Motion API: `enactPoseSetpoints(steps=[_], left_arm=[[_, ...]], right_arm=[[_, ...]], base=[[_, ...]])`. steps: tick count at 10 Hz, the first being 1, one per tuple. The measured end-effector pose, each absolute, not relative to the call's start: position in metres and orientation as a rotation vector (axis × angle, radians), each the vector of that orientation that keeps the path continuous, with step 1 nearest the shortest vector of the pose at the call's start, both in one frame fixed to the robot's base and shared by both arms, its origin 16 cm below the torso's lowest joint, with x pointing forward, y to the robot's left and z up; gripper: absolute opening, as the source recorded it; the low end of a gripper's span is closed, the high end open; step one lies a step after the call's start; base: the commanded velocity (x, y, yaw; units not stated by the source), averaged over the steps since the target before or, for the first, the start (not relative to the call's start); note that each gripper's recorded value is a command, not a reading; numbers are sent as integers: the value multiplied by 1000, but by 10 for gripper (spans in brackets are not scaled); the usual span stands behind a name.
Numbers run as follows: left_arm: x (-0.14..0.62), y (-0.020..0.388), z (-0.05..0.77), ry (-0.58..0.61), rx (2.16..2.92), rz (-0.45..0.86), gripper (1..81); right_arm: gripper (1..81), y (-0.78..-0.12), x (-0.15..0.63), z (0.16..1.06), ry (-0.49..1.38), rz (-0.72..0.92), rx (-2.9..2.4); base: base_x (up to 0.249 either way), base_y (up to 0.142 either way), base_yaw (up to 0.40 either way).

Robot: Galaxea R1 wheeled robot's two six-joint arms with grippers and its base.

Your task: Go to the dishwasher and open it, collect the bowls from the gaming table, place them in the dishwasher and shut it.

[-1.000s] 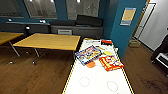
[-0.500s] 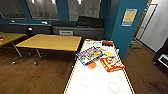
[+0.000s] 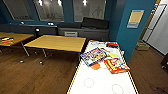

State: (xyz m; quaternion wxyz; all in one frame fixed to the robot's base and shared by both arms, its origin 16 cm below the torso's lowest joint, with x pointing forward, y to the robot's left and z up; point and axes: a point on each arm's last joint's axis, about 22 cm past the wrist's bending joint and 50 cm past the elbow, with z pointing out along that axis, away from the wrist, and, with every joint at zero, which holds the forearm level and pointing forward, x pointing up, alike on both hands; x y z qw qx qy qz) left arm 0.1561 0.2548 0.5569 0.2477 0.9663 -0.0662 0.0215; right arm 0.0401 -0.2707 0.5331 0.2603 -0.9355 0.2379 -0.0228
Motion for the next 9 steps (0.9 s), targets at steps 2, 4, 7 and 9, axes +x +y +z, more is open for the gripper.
enactPoseSetpoints(steps=[2,4,7,9], left_arm=[[148,253,544,-199,2651,98,10],[126,252,530,-200,2669,106,10],[103,241,513,-199,2666,100,10],[90,242,500,-184,2682,86,10]], right_arm=[[10,-268,44,525,621,-100,-2544],[10,-259,52,523,595,-147,-2536],[10,-260,44,513,575,-146,-2561],[10,-258,42,501,555,-150,-2586]], base=[[0,0,0],[0,0,0],[0,0,0],[0,0,0]])
